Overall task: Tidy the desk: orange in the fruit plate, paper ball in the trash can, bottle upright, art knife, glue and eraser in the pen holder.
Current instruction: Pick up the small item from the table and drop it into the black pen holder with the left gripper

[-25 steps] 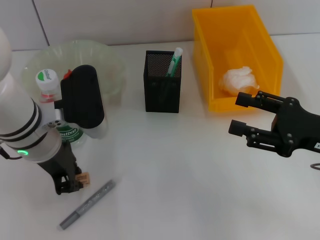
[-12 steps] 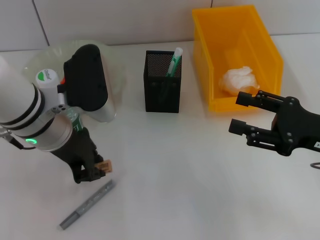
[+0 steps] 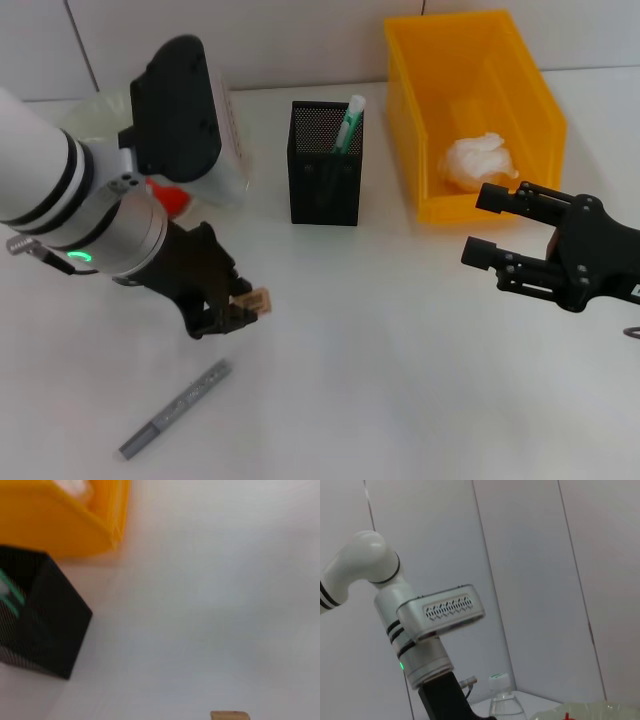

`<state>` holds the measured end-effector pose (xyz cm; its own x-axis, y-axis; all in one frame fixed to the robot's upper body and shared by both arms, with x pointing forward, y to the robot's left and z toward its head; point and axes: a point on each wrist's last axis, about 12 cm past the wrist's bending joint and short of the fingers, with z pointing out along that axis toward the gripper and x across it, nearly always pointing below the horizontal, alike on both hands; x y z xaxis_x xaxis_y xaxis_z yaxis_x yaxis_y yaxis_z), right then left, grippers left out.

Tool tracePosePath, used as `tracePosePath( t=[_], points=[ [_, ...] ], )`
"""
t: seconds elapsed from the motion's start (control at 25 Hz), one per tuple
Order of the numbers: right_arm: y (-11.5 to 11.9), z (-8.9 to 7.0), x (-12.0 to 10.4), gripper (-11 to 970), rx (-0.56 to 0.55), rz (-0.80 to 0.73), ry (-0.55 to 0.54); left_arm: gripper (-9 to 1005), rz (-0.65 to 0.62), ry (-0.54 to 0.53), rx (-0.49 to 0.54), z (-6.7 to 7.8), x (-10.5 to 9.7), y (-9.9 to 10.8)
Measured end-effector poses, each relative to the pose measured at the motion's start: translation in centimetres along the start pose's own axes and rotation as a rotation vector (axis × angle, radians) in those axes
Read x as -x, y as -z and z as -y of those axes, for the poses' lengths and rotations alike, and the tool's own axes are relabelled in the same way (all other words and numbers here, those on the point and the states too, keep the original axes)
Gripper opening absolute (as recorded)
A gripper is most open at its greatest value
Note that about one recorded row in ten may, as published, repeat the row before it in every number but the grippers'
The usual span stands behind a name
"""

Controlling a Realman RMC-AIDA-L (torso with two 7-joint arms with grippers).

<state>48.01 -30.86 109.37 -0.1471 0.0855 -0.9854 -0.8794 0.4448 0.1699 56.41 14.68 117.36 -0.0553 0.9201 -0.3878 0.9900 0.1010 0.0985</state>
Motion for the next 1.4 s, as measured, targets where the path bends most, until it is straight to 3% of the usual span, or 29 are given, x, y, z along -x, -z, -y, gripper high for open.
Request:
tracePosePath(
  t=[0.32, 0.36, 0.76, 1.28, 1.4],
  points=[
    [0.3, 0.0, -0.1, 724, -0.008, -0.002, -0.002, 305, 0.086, -0.004, 0.022, -0.1, 0.9, 1.2],
    [0.3, 0.0, -0.1, 724, -0.008, -0.002, -0.002, 305, 0.144, -0.007, 0.049, -0.2, 1.3, 1.9],
    [1.0, -0.1, -0.1, 724, -0.032, 0.006, -0.005, 311, 0.241, -0.009, 0.100, -0.6, 2.1, 2.6],
    [3.9, -0.7, -0.2, 724, -0.104, 0.039, 0.016, 318, 0.380, -0.001, 0.170, -1.0, 2.7, 3.3],
    [4.0, -0.7, -0.4, 724, -0.098, 0.018, 0.001, 319, 0.477, 0.015, 0.221, -1.2, 2.8, 3.8]
  ],
)
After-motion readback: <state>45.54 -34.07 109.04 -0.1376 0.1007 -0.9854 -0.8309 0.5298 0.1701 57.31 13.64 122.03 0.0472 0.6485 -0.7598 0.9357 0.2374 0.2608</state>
